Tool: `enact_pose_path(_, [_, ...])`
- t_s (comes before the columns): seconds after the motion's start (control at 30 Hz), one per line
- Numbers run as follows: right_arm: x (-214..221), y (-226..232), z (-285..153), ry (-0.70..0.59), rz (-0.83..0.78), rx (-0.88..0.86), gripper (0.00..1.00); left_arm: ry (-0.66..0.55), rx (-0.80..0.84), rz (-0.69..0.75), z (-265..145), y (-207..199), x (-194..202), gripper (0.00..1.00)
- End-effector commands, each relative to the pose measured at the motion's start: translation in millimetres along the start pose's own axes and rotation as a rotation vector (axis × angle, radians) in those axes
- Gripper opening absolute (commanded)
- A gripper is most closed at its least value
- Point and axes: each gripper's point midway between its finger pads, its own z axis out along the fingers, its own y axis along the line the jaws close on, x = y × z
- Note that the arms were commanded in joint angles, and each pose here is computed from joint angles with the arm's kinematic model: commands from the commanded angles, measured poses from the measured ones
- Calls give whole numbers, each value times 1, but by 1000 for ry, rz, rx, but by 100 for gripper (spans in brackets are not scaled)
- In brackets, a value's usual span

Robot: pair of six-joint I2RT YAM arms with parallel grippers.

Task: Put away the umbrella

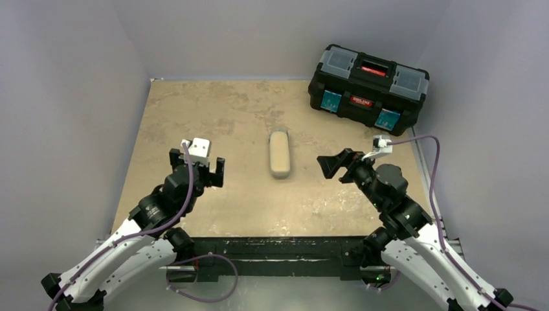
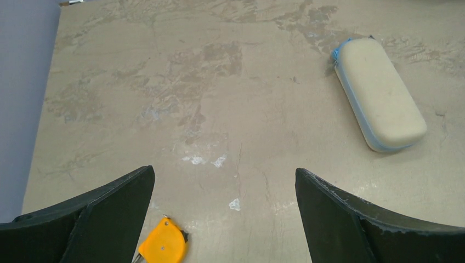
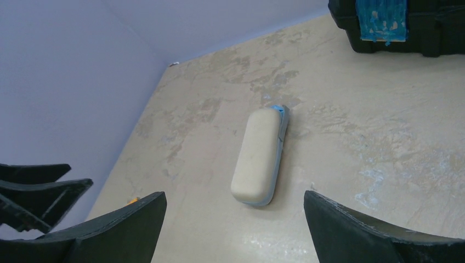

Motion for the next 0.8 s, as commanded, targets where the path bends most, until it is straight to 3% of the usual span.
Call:
enact_pose_path(0.0, [-3, -5, -16, -39, 54, 5, 99, -28, 8, -6, 5, -1, 13, 100])
enact_pose_path(0.77, [12, -36, -56, -83, 208, 77, 99, 60, 23, 72, 11, -7, 33, 97])
